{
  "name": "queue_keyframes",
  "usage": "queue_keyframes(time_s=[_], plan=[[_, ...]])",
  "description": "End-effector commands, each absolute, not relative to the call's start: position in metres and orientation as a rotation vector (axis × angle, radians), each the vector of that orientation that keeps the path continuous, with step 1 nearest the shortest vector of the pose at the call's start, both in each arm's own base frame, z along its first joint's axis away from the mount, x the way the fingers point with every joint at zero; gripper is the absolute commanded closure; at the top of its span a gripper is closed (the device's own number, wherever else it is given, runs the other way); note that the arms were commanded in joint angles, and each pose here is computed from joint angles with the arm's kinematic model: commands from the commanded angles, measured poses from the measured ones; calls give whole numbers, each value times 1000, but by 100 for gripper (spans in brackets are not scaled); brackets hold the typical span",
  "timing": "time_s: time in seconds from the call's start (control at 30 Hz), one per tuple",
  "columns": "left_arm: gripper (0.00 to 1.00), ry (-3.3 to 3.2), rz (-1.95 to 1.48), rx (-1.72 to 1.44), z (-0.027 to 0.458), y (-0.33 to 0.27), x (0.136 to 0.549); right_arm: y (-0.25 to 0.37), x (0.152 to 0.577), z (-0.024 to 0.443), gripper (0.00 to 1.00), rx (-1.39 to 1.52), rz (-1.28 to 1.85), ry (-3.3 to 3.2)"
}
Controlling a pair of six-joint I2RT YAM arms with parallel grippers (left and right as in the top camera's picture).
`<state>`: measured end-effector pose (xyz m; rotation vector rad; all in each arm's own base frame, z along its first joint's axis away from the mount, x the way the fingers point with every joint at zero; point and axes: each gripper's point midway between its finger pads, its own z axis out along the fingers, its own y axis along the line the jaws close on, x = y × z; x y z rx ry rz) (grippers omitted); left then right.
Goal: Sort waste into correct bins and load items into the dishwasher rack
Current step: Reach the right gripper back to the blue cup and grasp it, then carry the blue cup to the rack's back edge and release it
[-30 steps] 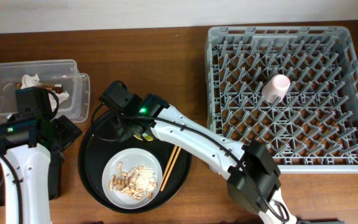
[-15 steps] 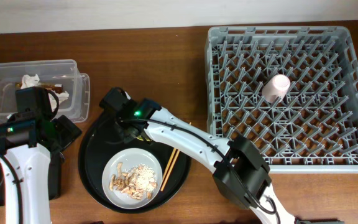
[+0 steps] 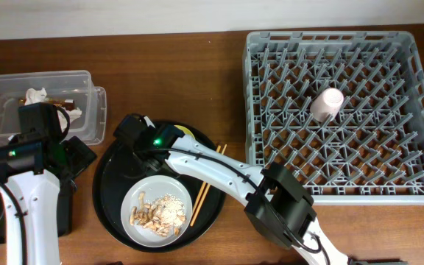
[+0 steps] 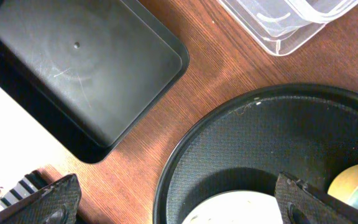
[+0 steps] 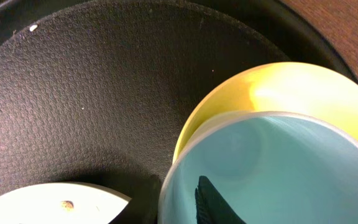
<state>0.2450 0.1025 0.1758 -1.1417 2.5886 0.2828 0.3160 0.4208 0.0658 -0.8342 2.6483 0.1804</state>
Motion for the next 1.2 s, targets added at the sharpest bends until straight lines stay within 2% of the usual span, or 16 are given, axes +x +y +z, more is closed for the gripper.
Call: queue_keyframes(time_s=[0.0, 0.13, 0.27, 0.37, 0.47, 0.57, 0.67, 0.73, 0.9, 1.0, 1.17], plan=[[1, 2570, 299, -1158, 178, 106, 245, 423, 321, 78, 84, -823, 175, 2620], [1, 2570, 299, -1159, 178, 106, 245, 418, 343, 129, 96, -744, 229, 2570], [1, 2571, 299, -1158, 178, 106, 245, 366, 383, 210, 96, -538, 343, 2623], [1, 2570, 299, -1159, 178, 106, 245, 297, 408, 267, 96, -351, 562, 2673], [1, 2570, 299, -1159, 178, 106, 245, 214, 427, 290, 96, -113, 713, 2716], [1, 2570, 299, -1158, 178, 106, 245, 107, 442, 291, 96, 21, 846, 2711], [1, 2570, 299, -1159, 178, 106, 245, 40, 455, 294, 96, 52, 1032, 2576], [1, 2570, 299, -1159, 178, 106, 245, 17, 464, 285, 96, 86, 1069, 2541], [1, 2570, 299, -1159, 178, 106, 245, 12, 508, 241, 96, 49, 1358, 2334], [1, 2570, 299, -1158, 178, 106, 245, 1, 542, 200, 96, 227, 1453, 2253], [1, 2570, 299, -1158, 178, 106, 245, -17, 567, 165, 96, 370, 1588, 2157]])
